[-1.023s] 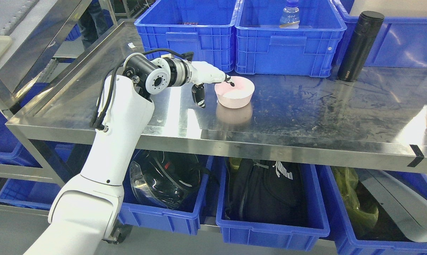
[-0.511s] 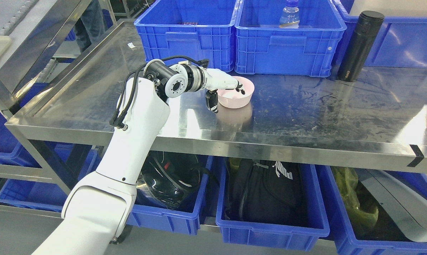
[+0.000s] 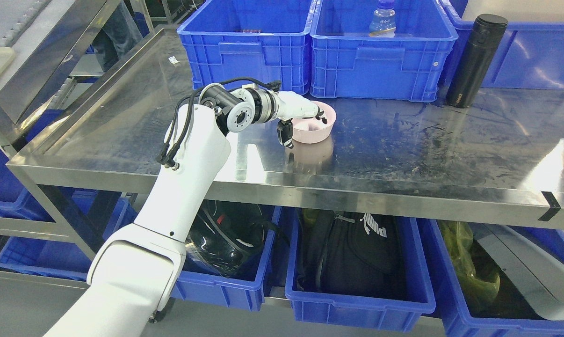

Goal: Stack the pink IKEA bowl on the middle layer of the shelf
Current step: 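Close the left hand on the bowl rim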

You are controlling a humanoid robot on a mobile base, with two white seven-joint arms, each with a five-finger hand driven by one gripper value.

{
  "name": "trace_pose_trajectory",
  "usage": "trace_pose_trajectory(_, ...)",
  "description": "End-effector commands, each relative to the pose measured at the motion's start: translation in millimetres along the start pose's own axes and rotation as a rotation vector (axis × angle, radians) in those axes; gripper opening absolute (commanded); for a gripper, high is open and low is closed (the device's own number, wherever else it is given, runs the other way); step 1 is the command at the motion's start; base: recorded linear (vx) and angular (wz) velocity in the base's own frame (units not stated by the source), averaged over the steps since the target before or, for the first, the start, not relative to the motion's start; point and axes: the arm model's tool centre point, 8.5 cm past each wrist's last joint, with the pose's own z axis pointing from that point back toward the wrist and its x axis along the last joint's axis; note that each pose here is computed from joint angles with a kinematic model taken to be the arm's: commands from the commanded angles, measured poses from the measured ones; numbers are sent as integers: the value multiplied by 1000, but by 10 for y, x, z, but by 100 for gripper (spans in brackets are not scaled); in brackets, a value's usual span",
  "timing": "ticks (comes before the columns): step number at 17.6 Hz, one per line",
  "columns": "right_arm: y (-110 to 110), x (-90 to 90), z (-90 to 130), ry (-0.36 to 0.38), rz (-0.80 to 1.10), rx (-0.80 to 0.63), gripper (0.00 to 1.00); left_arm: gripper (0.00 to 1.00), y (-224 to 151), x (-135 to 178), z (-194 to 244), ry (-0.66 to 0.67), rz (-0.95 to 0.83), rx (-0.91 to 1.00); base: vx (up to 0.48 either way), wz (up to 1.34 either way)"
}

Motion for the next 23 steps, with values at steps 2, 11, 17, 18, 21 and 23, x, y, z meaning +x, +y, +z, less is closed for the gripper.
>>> trace_pose_trajectory(2, -114, 28, -5, -13, 1, -19, 100, 81, -354, -116, -187, -2, 36, -84, 0, 0)
trace_pose_trajectory(11, -113, 19, -4, -11, 1, -18, 100, 47, -323, -191, -126, -19, 59, -65, 0, 3)
trace_pose_trajectory(17, -113, 19, -4, -11, 1, -18, 100, 3, -266, -286, -22, -44, 80, -47, -3, 13)
trace_pose_trajectory(18, -114, 28, -5, -13, 1, -19, 100, 0, -171, -319, 33, -45, 79, -19, 1, -11)
trace_pose_trajectory(21, -114, 28, -5, -13, 1, -19, 100, 0, 208, -387, 244, -41, 65, 80, 0, -4)
trace_pose_trajectory(23, -113, 18, -4, -11, 1, -18, 100, 0, 376, -372, 347, -64, 67, 122, 0, -13)
